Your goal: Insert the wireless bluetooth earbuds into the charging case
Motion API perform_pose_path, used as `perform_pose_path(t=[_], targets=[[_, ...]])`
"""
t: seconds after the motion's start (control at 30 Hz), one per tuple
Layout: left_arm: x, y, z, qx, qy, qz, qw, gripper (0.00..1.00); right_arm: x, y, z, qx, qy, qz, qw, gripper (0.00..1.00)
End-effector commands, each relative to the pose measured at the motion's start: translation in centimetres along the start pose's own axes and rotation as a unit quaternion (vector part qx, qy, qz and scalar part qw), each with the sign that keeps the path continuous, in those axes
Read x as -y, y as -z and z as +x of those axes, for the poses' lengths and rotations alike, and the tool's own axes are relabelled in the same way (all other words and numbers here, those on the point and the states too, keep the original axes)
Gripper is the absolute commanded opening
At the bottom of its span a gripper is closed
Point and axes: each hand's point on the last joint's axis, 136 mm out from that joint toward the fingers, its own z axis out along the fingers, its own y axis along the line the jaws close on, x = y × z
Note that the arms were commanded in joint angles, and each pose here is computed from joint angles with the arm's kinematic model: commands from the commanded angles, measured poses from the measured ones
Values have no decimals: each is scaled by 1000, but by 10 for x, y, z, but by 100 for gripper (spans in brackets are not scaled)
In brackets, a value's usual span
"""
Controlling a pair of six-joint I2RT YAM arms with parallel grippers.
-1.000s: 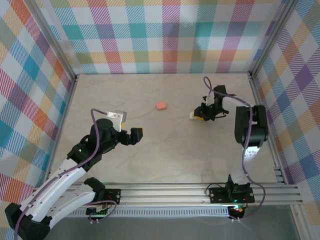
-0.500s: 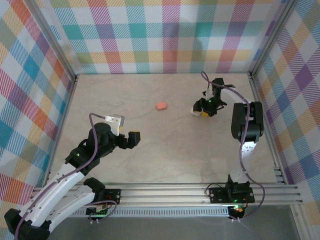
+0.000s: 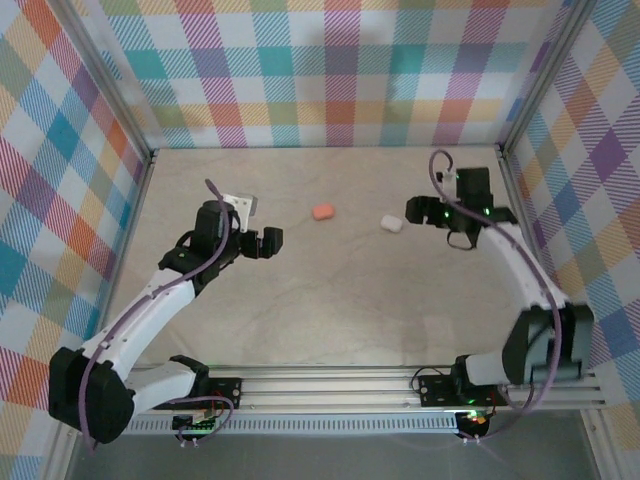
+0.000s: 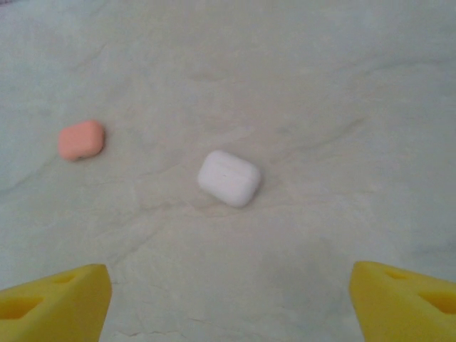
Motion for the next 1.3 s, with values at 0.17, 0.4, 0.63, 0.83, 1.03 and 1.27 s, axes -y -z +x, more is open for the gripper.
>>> perform_pose_path(t=[0.17,0.4,0.63,0.83,1.03,1.27], targets=[[-67,-40,12,40,-52,-141,988,100,50,11,-2,148,46,132,979,100],[-86,-50,39,39,-53,-147,987,100,62,-21,29,157,71,135,976,100],[-105,-45,40,110,-17,-138,984,100,62,-33,39,231,58,111,965,100],[-110,-56,54,112,-24,-139,984,100,67,-41,44,265,67,107,956,100],[-121,-66,59,122,-20,-146,982,100,68,-64,49,236,71,90,965,100],[-152,-77,69,108,46,-160,980,100,74,-72,46,207,50,65,975,100]])
